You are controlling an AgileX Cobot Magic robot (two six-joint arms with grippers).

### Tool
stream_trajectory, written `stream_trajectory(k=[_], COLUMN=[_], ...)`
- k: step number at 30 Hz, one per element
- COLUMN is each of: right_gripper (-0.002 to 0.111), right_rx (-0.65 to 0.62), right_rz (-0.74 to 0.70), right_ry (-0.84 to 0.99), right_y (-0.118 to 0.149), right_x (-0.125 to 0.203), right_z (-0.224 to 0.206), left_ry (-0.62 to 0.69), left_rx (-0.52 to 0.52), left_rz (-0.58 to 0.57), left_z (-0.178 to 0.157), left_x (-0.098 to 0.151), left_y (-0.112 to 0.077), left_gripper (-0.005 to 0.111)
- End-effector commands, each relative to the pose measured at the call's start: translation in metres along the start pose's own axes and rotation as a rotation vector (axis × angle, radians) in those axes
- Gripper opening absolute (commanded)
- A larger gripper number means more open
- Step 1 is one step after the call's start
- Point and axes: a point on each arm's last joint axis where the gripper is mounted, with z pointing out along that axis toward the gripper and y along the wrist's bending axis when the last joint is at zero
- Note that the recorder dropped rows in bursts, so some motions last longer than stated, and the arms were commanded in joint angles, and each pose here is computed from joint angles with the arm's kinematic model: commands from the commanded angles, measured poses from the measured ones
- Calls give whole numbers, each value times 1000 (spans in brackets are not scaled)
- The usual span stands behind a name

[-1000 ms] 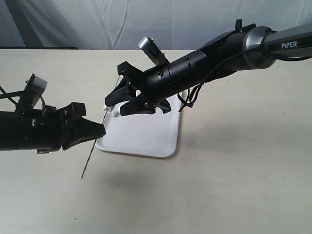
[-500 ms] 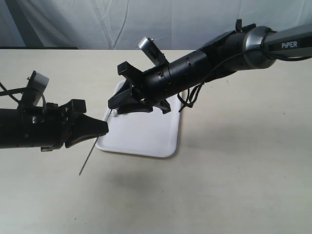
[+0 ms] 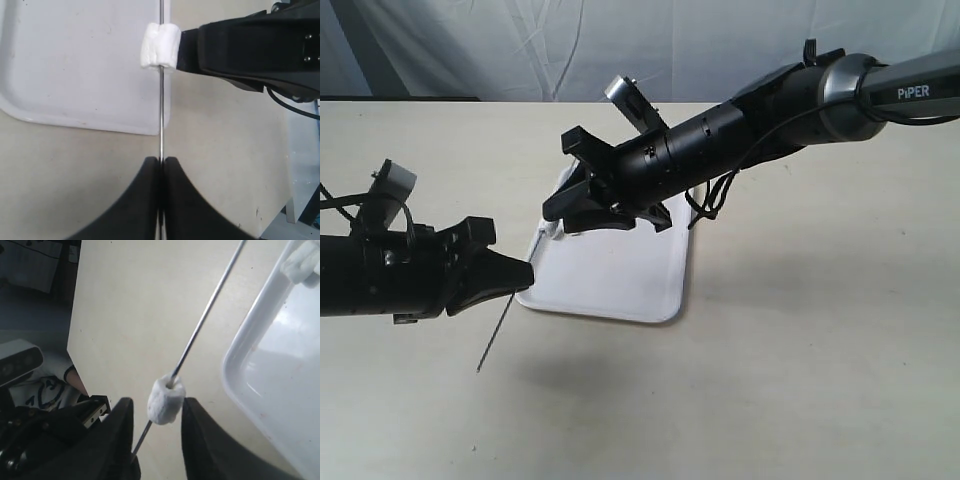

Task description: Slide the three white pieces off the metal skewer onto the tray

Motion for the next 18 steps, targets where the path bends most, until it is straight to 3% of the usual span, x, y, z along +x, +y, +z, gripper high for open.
stream_trajectory(k=[1, 18], right_gripper=[32, 32], right_rx=[-26, -40], right_rz=[-20, -9], right_ry=[15, 7], right_y=[3, 5], right_x=[0, 0], right_z=[-2, -2], left_ry=[12, 25], left_rx=[34, 69], left_rz=[10, 12], left_z=[1, 1], left_x=[-1, 0], left_y=[-4, -8], left_gripper=[0, 0])
